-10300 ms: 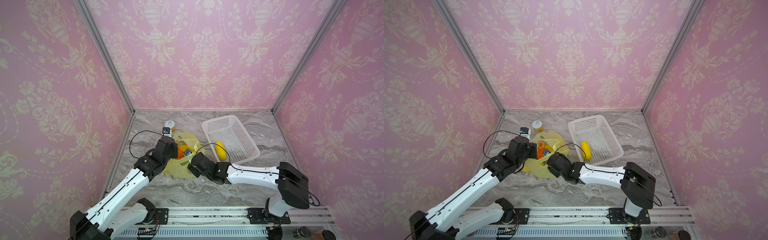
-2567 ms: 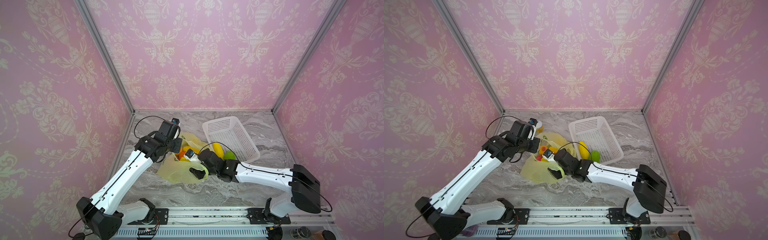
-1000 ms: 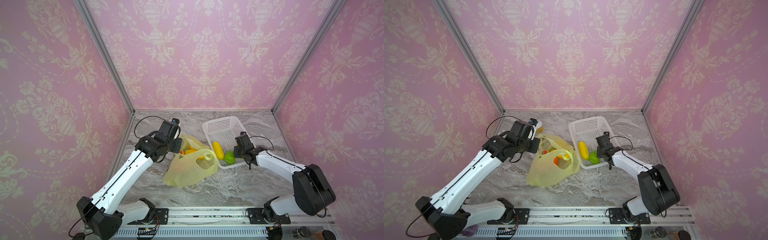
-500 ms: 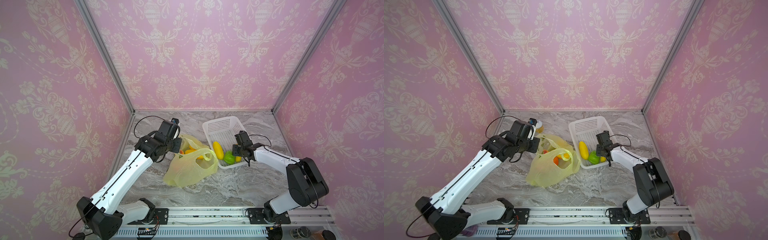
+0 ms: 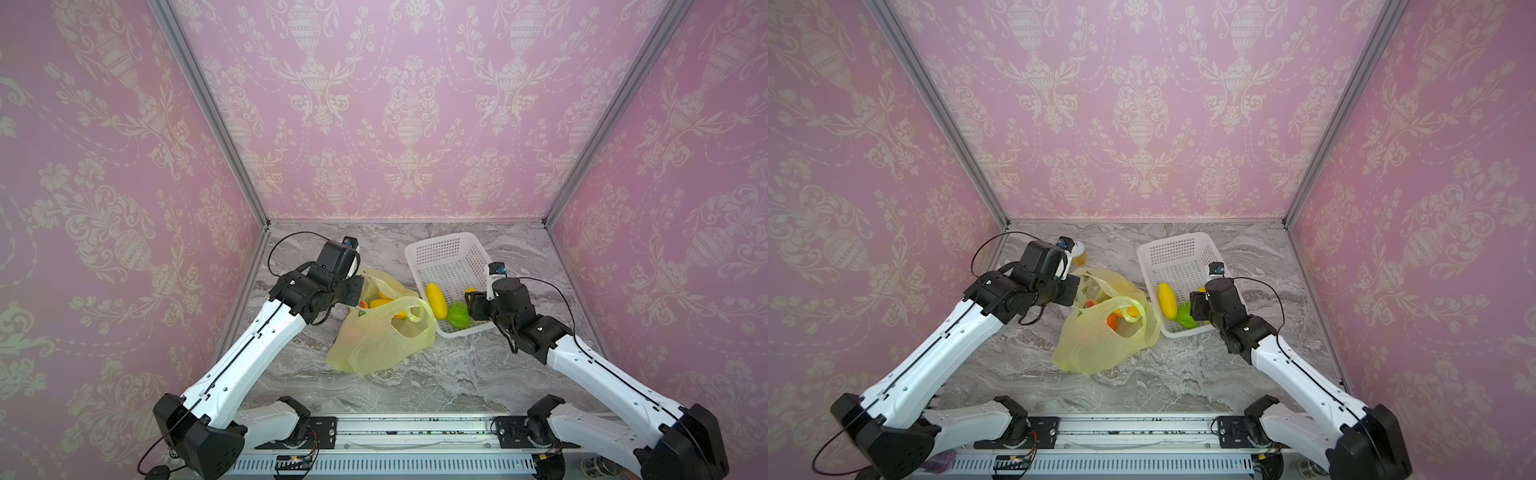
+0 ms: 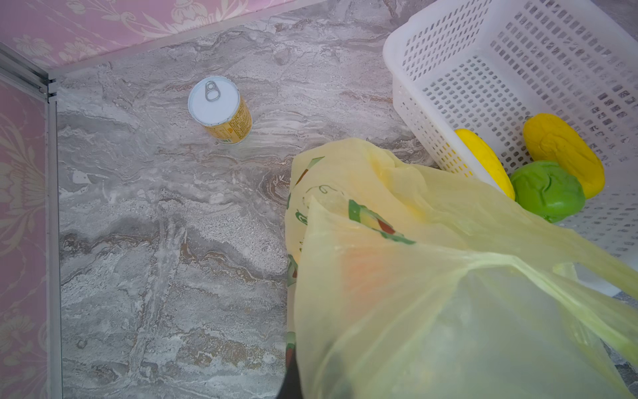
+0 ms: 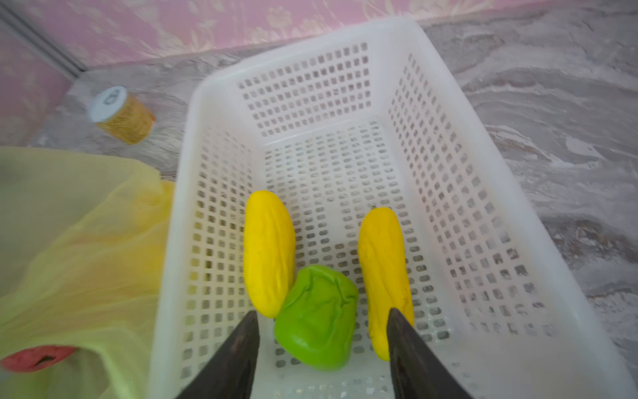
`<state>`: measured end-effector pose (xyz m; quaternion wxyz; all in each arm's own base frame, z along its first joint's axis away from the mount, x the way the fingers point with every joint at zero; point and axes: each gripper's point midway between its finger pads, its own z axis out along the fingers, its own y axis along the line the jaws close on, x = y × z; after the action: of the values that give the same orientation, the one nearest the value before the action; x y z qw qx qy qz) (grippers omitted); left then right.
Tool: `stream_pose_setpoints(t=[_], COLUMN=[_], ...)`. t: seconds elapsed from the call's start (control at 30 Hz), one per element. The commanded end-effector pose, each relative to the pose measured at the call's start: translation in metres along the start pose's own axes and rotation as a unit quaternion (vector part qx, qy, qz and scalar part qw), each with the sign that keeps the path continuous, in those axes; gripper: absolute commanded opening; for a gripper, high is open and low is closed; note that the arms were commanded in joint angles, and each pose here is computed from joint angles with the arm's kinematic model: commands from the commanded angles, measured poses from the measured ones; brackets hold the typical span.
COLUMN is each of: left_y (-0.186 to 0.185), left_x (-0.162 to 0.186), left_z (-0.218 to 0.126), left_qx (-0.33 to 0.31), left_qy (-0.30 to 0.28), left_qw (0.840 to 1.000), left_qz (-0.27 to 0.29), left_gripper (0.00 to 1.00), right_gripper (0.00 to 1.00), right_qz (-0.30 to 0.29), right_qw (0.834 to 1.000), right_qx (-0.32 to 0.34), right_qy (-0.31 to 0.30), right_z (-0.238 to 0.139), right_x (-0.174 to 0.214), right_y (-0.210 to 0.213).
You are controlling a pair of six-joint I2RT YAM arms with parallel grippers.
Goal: Untie the knot of the plastic bag and take out the fruit
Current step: 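Move the right gripper back into the bag mouth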
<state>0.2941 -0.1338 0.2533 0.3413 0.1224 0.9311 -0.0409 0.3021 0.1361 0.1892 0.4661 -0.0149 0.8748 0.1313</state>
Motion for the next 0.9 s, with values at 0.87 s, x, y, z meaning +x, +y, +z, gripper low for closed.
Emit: stream_pose_setpoints(t=[0.87], left_y=[0.005], left_x=[0.006], left_z=[0.000], left_qx=[-0.006], left_qy=[0.006], left_qw=[1.000], left_qz=[0.006], left_gripper=[0.00], right_gripper=[0.53], right_qz=[-0.214], right_qw=[0.921], right_qx=[-0.325], right_qy=[0.007], right_z=[-0.033], right_x=[0.065], right_y=[0.214])
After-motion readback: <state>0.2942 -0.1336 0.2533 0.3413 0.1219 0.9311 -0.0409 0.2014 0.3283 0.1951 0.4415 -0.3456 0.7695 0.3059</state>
